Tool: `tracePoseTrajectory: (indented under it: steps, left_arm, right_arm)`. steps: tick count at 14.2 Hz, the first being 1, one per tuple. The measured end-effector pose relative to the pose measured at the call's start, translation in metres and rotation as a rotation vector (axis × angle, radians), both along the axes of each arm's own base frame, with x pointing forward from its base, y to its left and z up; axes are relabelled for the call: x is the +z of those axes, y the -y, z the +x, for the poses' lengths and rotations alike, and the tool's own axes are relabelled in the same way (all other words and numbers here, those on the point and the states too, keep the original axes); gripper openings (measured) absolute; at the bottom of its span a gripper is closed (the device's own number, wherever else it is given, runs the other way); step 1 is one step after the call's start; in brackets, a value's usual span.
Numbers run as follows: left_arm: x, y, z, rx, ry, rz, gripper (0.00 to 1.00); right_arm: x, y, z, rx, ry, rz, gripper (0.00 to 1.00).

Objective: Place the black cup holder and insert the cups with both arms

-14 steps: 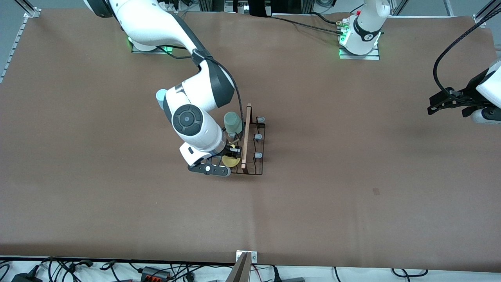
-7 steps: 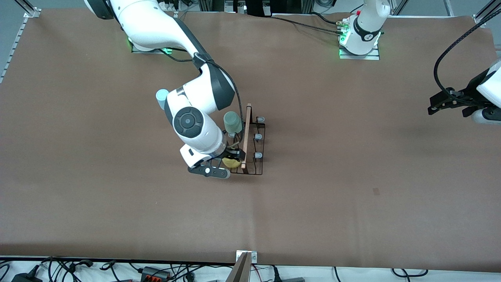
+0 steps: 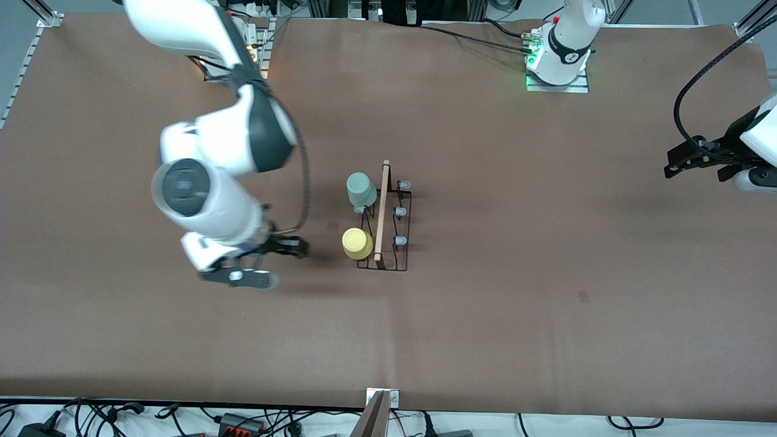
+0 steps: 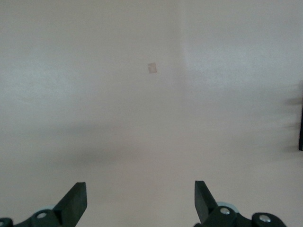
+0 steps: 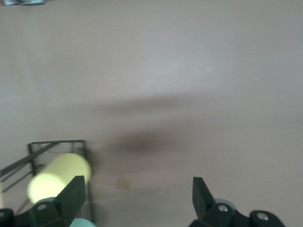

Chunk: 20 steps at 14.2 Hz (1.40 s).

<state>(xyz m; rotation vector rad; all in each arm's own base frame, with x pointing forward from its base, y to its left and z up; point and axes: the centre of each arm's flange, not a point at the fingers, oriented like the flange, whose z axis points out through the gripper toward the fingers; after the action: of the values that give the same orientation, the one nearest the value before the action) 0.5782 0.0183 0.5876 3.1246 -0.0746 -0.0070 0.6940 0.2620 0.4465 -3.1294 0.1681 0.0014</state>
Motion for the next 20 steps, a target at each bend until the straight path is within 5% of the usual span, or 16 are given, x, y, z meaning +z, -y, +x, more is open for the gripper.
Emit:
tracePoseTrajectory:
  steps: [5, 9, 16, 20]
  left_arm:
    - [0.000, 0.000, 0.000, 0.000, 0.000, 0.000, 1.00]
    - [0.000, 0.000, 0.000, 0.000, 0.000, 0.000, 1.00]
    - [0.000, -0.001, 0.000, 0.001, 0.000, 0.000, 1.00]
    - [0.000, -0.005, 0.000, 0.007, -0.001, 0.000, 1.00]
  right_arm:
    - [0.034, 0.061, 0.009, 0.046, 0.021, -0.026, 1.00]
    - [0.062, 0.129, 0.015, 0.002, 0.032, 0.023, 1.00]
    - [0.108, 0.264, -0.038, 0.038, 0.002, 0.035, 1.00]
    - [0.120, 0.278, -0.052, 0.095, 0.003, 0.026, 1.00]
